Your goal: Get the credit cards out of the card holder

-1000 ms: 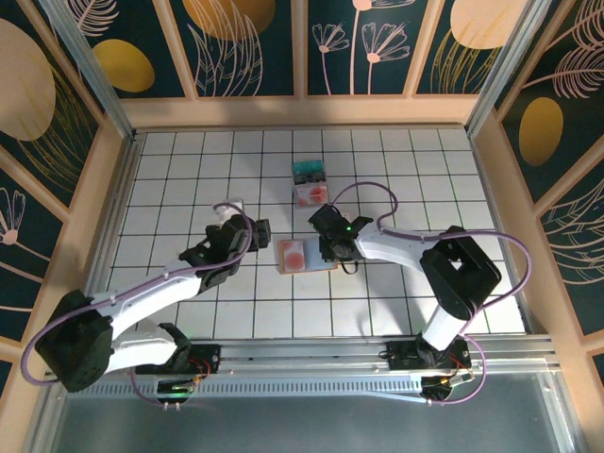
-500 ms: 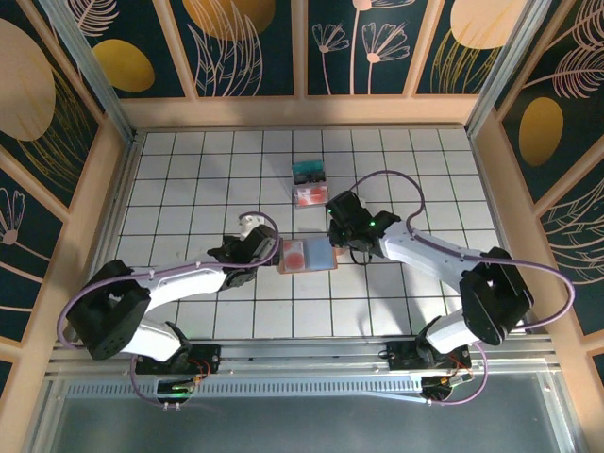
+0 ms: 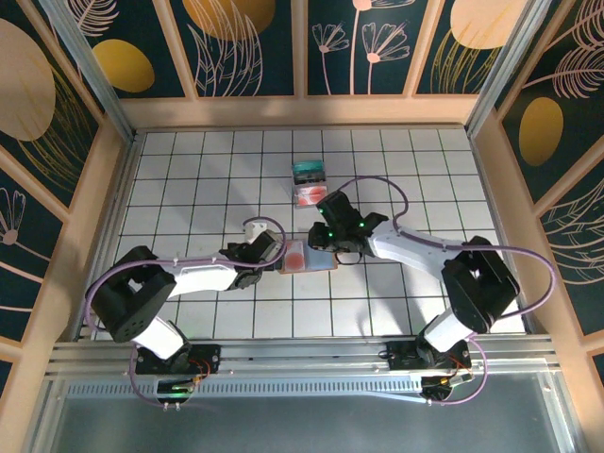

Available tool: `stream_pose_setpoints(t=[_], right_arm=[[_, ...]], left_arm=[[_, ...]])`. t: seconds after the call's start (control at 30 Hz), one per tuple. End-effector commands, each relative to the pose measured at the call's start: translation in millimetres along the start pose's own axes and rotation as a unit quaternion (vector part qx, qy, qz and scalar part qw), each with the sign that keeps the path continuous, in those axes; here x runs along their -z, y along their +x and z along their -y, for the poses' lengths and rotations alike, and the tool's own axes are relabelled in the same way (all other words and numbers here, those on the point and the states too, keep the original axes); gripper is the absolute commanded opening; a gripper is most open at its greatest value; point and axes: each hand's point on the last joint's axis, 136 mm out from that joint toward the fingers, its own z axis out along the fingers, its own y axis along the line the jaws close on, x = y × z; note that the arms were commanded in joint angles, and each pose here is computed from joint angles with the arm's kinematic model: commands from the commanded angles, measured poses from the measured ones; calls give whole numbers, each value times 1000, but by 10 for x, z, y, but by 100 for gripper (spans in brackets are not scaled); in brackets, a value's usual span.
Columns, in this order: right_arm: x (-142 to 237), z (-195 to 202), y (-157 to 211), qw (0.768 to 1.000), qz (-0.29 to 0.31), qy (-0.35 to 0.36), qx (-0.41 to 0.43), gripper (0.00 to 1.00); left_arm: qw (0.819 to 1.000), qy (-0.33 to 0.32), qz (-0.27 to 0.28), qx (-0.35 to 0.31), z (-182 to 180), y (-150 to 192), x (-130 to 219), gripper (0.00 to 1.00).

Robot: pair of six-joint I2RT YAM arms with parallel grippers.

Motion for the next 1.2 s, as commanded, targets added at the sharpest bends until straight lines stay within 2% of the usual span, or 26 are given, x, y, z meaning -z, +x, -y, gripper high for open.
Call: stream_pose_setpoints(t=[0.0,0.43,0.73,1.17], right_arm=[[-80,-264,2,999,-14,-49,-5,25],[-385,-259,150,998,-56,-41,-10,25],[-472,-211,213,997,-67,-28,-7,29],[-605,-119,321,996,-89,-5,-1,29]], left_arm=[[1000,3,-4,18,9,68,-41,99],[1000,-4,-21,17,-36,207,-96,99],[999,-8,-27,15,-56,246,-105,99],[999,-12,-30,13,-57,246,-111,99]])
